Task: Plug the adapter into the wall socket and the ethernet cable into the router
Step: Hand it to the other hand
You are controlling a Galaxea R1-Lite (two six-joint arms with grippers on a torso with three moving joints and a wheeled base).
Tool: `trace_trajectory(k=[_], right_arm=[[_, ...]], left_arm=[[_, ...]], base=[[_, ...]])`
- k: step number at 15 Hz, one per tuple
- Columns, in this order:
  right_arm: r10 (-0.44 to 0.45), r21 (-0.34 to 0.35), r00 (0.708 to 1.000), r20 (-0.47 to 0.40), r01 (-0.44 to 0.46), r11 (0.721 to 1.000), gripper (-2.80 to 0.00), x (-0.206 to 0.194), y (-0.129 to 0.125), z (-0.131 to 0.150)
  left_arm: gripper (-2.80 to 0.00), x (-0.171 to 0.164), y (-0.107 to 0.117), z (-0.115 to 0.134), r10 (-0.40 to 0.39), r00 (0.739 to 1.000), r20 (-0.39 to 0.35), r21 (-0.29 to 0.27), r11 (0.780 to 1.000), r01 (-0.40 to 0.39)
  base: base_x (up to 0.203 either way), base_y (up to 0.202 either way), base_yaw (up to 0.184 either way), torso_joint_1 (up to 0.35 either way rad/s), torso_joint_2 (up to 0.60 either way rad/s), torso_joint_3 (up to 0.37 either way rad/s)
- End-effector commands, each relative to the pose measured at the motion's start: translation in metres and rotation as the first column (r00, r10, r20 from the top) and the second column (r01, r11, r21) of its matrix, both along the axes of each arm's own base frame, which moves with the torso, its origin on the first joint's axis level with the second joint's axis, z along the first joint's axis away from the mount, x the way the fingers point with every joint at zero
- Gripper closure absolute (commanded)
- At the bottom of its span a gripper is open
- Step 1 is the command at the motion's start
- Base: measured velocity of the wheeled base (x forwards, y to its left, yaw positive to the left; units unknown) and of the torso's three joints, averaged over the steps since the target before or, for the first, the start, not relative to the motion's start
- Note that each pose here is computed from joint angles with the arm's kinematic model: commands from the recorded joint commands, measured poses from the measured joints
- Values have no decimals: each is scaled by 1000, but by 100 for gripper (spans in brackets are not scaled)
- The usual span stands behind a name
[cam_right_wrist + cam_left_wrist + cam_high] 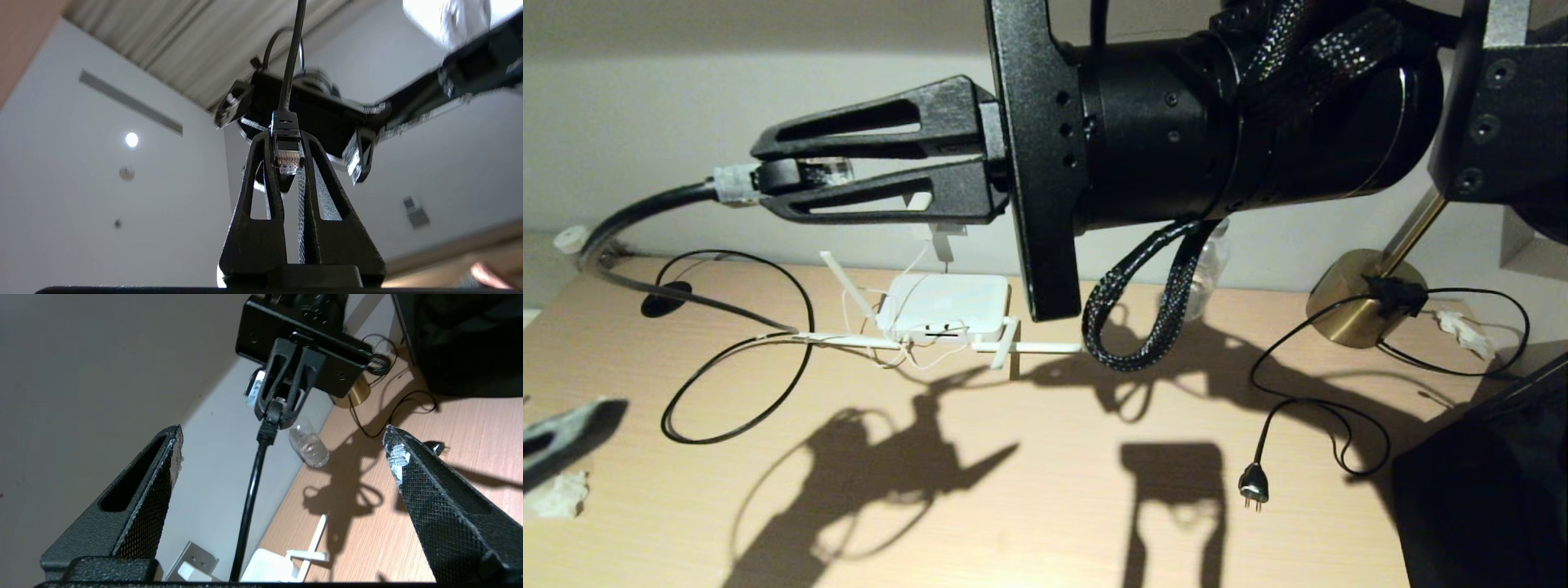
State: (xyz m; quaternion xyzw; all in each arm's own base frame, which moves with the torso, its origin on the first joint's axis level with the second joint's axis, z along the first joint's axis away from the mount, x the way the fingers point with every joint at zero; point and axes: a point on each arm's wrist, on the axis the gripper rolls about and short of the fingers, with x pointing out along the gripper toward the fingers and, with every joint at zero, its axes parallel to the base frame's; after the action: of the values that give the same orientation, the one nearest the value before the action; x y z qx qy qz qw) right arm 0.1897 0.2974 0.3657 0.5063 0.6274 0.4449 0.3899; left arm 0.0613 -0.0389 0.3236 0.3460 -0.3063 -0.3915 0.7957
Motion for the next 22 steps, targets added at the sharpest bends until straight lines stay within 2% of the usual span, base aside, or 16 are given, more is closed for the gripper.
trace_trajectory(k=[1, 5, 11, 15, 22], right_arm=[[14, 4, 1000, -14, -14, 1000, 0, -2, -3, 3], [99, 4, 994, -53, -99, 995, 0, -6, -6, 6], [167, 0, 983, -73, -167, 986, 0, -9, -4, 5], [232, -8, 968, -98, -233, 972, 0, -19, 2, 3], [284, -17, 953, -107, -287, 958, 0, -33, 15, -1]], left_arm=[[-280, -9, 3, 1, -10, 1000, 28, -8, 1000, 11], [-280, -22, 4, -10, -85, 996, 27, -7, 996, 85], [-280, -18, -2, -16, -144, 990, -1, 8, 990, 144], [-280, -15, -4, -20, -161, 987, -19, 16, 987, 161], [-280, -9, -10, -24, -178, 983, -49, 28, 983, 180]], base=[[0, 0, 0, 0, 0, 0], [0, 0, 0, 0, 0, 0], [0, 0, 0, 0, 0, 0], [0, 0, 0, 0, 0, 0], [0, 0, 0, 0, 0, 0]])
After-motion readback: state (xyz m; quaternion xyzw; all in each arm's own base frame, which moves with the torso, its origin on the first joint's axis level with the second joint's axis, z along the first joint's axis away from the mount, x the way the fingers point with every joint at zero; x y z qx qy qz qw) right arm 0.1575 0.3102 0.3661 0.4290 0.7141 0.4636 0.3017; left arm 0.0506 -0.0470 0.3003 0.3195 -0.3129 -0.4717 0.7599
